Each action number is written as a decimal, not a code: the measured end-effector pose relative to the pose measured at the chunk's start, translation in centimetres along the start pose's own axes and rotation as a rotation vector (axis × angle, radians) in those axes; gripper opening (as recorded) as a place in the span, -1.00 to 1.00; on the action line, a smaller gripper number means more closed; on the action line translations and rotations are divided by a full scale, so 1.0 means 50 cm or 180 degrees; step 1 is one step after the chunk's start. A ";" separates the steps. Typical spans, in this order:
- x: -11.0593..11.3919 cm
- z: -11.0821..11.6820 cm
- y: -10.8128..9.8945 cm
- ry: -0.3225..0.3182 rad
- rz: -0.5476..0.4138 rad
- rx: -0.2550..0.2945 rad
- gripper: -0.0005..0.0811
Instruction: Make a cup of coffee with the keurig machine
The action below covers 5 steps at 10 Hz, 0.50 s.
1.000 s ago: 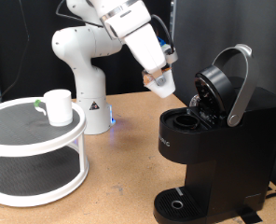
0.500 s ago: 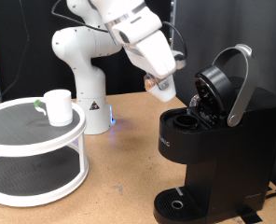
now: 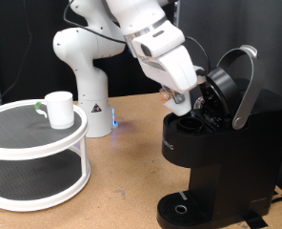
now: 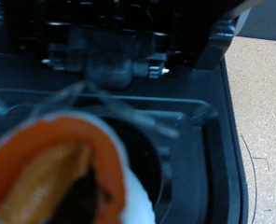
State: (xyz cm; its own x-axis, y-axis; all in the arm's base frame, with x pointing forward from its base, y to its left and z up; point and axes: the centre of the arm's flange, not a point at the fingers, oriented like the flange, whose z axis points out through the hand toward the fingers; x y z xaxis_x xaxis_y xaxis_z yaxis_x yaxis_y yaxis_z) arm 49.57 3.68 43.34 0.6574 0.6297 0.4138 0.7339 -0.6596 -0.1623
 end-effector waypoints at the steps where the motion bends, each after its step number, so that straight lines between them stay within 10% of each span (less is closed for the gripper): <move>1: 0.008 0.010 -0.004 0.0017 -0.0011 -0.0018 -0.66; 5: 0.026 0.039 -0.025 -0.0011 -0.0085 0.0000 -0.66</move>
State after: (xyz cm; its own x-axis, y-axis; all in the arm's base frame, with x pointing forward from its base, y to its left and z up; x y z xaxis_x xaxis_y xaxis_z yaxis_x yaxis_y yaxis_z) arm 49.86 6.13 42.33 0.6382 0.6486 0.4147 0.7512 -0.6425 -0.1512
